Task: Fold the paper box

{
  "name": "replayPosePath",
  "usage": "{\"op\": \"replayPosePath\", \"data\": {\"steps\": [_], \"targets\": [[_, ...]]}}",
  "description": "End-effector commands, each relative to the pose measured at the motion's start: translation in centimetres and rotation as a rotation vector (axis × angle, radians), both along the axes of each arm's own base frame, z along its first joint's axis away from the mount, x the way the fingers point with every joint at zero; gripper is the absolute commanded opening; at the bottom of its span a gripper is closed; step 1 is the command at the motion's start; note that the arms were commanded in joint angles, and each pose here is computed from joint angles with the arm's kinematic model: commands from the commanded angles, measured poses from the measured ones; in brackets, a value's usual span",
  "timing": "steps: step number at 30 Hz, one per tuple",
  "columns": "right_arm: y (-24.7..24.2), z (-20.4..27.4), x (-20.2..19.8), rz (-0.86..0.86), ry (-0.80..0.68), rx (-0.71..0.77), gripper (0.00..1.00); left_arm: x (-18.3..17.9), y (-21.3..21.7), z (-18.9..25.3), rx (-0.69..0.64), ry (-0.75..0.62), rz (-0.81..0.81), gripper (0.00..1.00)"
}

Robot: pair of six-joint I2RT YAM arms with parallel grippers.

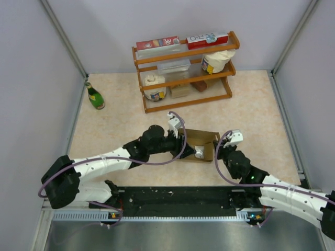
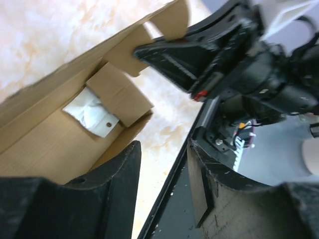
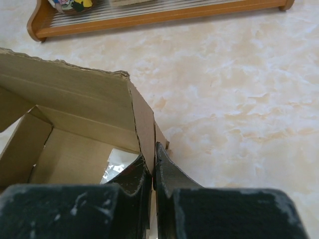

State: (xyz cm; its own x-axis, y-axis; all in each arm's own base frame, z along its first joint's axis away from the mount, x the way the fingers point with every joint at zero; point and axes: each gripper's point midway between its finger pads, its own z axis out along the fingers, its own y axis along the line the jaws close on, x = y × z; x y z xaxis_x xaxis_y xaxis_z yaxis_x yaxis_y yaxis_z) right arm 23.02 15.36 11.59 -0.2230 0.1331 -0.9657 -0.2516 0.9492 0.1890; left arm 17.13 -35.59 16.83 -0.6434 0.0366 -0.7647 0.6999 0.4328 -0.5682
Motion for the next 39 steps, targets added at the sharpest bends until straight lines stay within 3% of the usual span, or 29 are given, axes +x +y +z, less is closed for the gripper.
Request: {"op": "replayPosePath", "data": {"steps": [1,8,12,17,21,30,39], "targets": [[-0.4,3.2,0.4,-0.044,-0.046,0.016,0.0,-1.3,-1.1,7.1,-0.12,-0.147,-0.136,0.47],[-0.5,3.3,0.5,-0.054,-0.034,-0.004,0.0,-2.4,-0.8,10.0,-0.17,-0.204,-0.193,0.47],[-0.6,3.1,0.6,-0.058,-0.032,-0.012,0.0,-0.5,0.8,9.7,-0.121,-0.269,-0.062,0.49],[-0.6,3.0,0.6,-0.058,-0.03,-0.015,0.0,2.4,3.2,6.8,0.083,-0.348,0.069,0.66],[-0.4,2.9,0.6,-0.051,-0.029,-0.02,0.0,4.0,4.2,3.3,0.233,-0.334,0.122,0.72],[-0.3,2.8,0.6,-0.048,-0.026,-0.016,0.0,7.4,5.3,0.9,0.371,-0.38,0.253,0.79],[-0.2,2.6,0.5,-0.042,-0.02,-0.02,0.0,8.9,3.5,0.8,0.296,-0.369,0.249,0.74]]}}
